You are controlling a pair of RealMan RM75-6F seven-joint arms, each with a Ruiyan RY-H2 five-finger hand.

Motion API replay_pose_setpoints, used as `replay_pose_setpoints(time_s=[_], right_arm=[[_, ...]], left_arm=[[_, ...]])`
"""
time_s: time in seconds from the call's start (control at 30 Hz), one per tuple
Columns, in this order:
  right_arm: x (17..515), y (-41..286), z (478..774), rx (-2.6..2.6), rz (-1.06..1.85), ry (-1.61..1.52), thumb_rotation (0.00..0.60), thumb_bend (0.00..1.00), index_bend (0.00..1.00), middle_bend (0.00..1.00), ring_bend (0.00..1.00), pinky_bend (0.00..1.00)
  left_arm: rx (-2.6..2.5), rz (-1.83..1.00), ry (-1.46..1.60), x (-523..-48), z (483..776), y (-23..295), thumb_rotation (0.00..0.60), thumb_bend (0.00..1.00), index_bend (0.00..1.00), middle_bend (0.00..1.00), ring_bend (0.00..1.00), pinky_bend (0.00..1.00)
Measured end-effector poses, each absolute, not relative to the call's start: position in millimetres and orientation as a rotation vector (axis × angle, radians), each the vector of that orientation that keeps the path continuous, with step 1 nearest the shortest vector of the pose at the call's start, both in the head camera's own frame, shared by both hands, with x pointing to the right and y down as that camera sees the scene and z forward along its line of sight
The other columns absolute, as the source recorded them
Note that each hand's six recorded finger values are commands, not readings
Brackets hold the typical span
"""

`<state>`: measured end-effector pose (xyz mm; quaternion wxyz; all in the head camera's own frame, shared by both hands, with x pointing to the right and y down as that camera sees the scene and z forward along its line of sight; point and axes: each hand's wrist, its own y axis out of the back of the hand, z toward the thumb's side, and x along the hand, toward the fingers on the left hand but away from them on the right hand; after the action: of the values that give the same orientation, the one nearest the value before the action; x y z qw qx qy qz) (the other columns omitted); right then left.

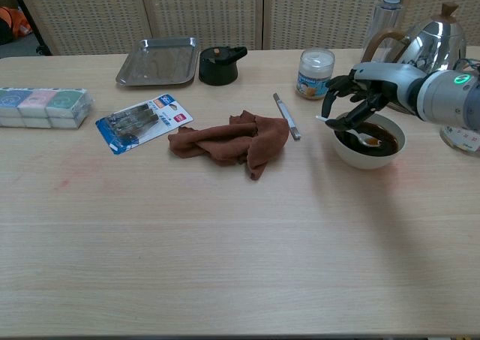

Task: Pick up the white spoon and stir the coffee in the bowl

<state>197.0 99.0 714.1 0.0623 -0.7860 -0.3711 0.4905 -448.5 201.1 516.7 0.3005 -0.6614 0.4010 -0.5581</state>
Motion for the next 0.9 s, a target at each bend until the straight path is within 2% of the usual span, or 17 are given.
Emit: replay_pose_setpoints(time_s=[0.47,0.9], right_arm=[[212,79,715,-2.337,1.491,-1.229,0.6,0.57,0.57,0.0,0.0,0.0],[227,94,703,-2.348,1.532,-1.209,0.6,0.57,0.57,0.0,0.0,0.0]], left_arm=[[-1.756,-1.489,1.062,-449,518,200,0.6,0.13,0.0,0.0,0.0,0.0],[-1.765,-1.483,1.029,-443,520,203,0.6,0.13,0.0,0.0,0.0,0.0]])
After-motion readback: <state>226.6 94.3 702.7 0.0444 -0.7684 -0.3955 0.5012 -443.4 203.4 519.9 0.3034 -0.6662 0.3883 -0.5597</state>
